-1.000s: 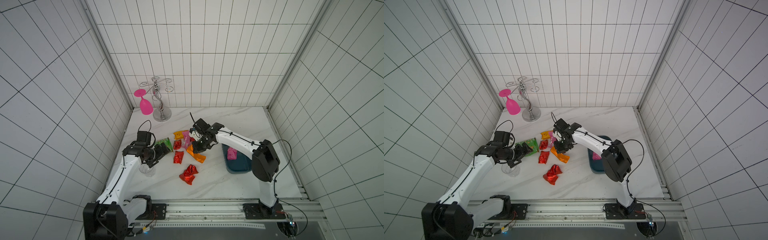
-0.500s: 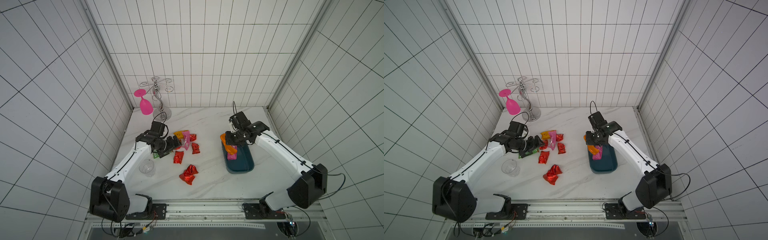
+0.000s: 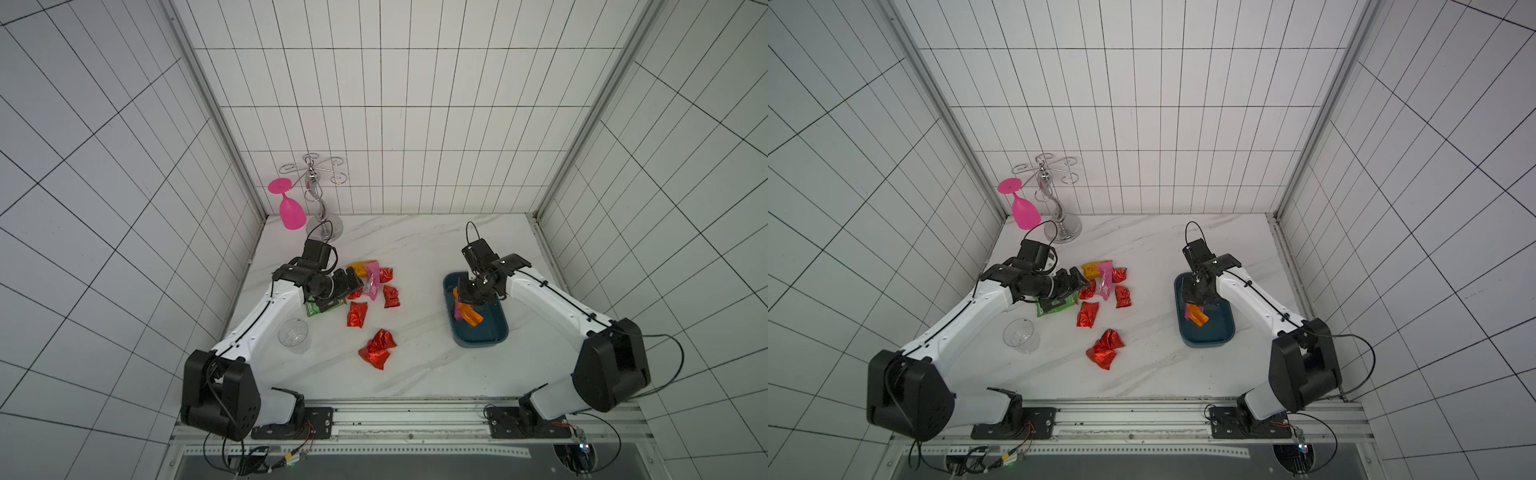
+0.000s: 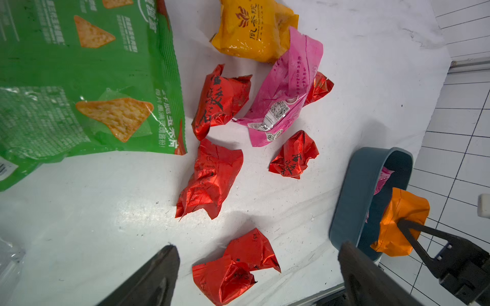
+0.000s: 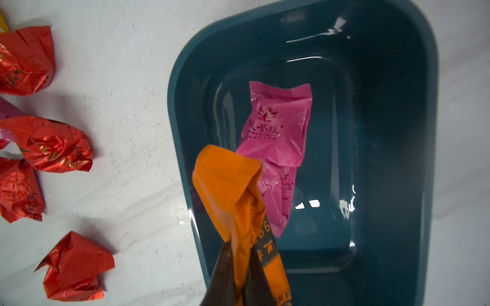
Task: Put the tea bags into the storage box
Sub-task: Place the tea bag in the storage box, then pick up the tea bag from the center of the board.
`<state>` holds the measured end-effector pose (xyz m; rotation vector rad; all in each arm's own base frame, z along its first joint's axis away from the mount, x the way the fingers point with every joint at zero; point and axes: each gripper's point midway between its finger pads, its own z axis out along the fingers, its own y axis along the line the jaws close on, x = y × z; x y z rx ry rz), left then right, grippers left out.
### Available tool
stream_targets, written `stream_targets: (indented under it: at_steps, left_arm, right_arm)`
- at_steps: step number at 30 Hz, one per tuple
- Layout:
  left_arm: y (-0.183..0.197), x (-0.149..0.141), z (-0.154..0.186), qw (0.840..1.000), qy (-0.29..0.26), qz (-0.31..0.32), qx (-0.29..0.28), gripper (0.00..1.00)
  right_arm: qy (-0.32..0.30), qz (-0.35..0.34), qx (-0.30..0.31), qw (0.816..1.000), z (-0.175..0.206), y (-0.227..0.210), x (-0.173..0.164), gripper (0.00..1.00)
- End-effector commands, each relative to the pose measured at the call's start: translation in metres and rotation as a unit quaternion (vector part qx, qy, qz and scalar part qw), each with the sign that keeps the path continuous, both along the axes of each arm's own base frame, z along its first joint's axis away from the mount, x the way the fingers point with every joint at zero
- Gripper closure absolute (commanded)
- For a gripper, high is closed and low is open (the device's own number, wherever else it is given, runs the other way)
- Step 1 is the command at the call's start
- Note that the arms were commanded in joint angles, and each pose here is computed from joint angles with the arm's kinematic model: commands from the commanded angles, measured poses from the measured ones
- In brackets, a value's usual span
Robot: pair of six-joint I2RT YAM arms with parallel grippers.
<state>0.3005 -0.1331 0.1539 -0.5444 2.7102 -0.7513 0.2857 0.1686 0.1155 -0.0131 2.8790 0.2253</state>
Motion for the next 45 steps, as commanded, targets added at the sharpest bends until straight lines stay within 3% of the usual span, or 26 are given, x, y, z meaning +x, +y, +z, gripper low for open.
stream_targets:
  at_steps: [1, 4, 6, 8, 15, 21, 25, 28, 34, 45]
  left_arm:
    - [0.011, -0.011, -0.003, 1.0, -0.001, 0.005, 0.017, 0.03]
    - [0.016, -0.014, -0.003, 1.0, 0.0, 0.01, 0.018, 0.03]
    - [0.019, -0.014, -0.003, 1.0, -0.001, 0.013, 0.018, 0.03]
    - [0.022, -0.013, -0.003, 1.0, -0.002, 0.016, 0.018, 0.03]
    - [0.025, -0.007, -0.002, 1.0, -0.002, 0.016, 0.017, 0.02]
    - [0.024, -0.005, -0.001, 1.0, 0.0, 0.015, 0.009, 0.03]
    - [0.027, -0.01, 0.001, 1.0, -0.001, 0.015, 0.012, 0.03]
    - [0.029, -0.019, -0.001, 1.0, 0.002, 0.005, 0.012, 0.03]
    - [0.031, -0.04, -0.01, 1.0, 0.016, -0.013, 0.013, 0.03]
    - [0.042, -0.041, -0.007, 0.999, 0.009, -0.018, 0.034, 0.03]
  right_arm:
    - [-0.001, -0.003, 0.008, 1.0, -0.007, 0.008, 0.015, 0.9]
    - [0.001, -0.001, -0.009, 1.0, -0.01, 0.008, 0.023, 0.82]
    - [-0.003, -0.002, -0.014, 1.0, -0.005, 0.007, 0.026, 0.69]
    - [-0.015, -0.002, -0.011, 1.0, 0.002, 0.006, 0.027, 0.62]
    - [-0.068, 0.007, -0.001, 0.998, 0.043, 0.006, 0.023, 0.56]
    - [-0.072, 0.069, 0.023, 0.995, 0.055, 0.055, 0.024, 0.54]
    - [-0.065, 0.124, 0.034, 0.99, 0.046, 0.105, 0.028, 0.51]
    - [-0.057, 0.15, 0.036, 0.986, 0.034, 0.136, 0.033, 0.39]
    - [-0.042, 0.184, 0.046, 0.981, 0.009, 0.186, 0.046, 0.29]
    - [-0.006, 0.217, 0.023, 0.976, -0.047, 0.225, 0.045, 0.29]
